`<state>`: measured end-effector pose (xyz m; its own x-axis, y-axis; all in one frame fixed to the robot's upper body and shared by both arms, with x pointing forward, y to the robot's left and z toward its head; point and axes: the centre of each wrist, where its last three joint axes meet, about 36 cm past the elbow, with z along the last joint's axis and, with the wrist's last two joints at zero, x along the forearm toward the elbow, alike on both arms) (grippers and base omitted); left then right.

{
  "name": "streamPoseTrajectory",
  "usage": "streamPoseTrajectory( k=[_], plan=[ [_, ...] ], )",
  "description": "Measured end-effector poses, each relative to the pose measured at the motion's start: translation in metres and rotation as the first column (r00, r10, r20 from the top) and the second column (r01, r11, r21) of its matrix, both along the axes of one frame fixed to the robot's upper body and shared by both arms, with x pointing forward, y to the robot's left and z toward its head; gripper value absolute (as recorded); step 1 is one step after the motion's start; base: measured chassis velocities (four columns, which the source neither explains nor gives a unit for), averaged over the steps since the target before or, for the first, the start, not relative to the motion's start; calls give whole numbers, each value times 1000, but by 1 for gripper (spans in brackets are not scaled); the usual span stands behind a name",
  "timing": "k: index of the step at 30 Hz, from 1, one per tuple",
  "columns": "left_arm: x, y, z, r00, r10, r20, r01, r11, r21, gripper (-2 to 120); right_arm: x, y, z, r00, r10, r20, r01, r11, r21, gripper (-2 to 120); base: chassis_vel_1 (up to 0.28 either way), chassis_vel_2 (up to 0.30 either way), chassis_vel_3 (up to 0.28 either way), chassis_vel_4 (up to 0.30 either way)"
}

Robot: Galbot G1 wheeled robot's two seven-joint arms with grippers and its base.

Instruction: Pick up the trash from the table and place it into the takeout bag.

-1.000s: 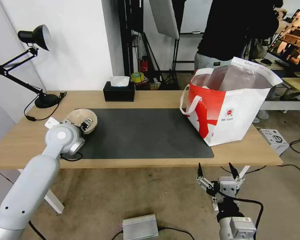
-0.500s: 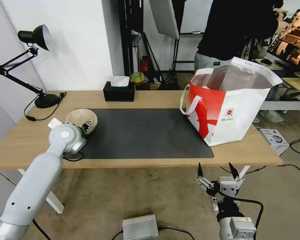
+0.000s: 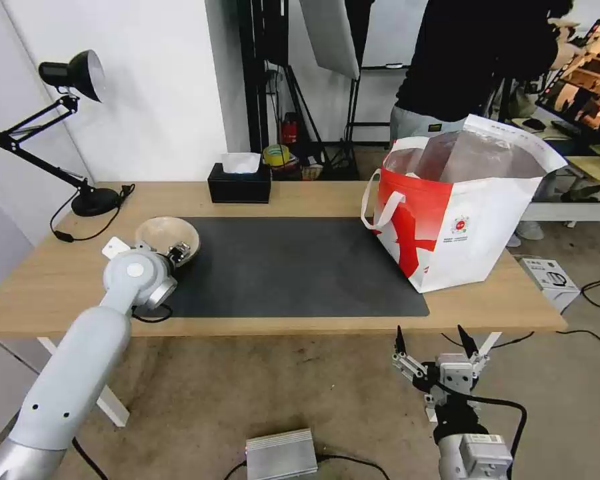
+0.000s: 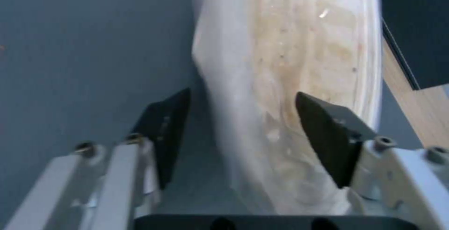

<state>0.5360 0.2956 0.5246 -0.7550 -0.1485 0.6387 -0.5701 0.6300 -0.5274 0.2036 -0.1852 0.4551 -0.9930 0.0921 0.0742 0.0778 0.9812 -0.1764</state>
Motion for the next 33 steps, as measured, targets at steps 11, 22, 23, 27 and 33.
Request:
streamPoseTrajectory(
  k=[11, 22, 23, 27, 33],
  plan=[
    [-7, 3, 2, 1000, 6, 18, -6, 1000, 9, 17, 0, 0, 0, 1000, 0, 0, 0, 1000, 0, 100, 0, 0, 0, 0],
    [-35, 7, 13, 999, -7, 43, 5, 999, 46, 0, 0, 0, 0, 1000, 0, 0, 0, 1000, 0, 100, 0, 0, 0, 0],
    [-40, 7, 15, 999, -12, 50, 9, 999, 49, 0, 0, 0, 0, 1000, 0, 0, 0, 1000, 0, 100, 0, 0, 0, 0],
    [-55, 6, 27, 996, -44, 73, 40, 998, 50, 0, 0, 0, 0, 1000, 0, 0, 0, 1000, 0, 100, 0, 0, 0, 0],
    [-68, 8, 55, 976, -125, 177, 117, 992, 57, 0, 0, 0, 0, 1000, 0, 0, 0, 1000, 0, 100, 0, 0, 0, 0]
  ],
)
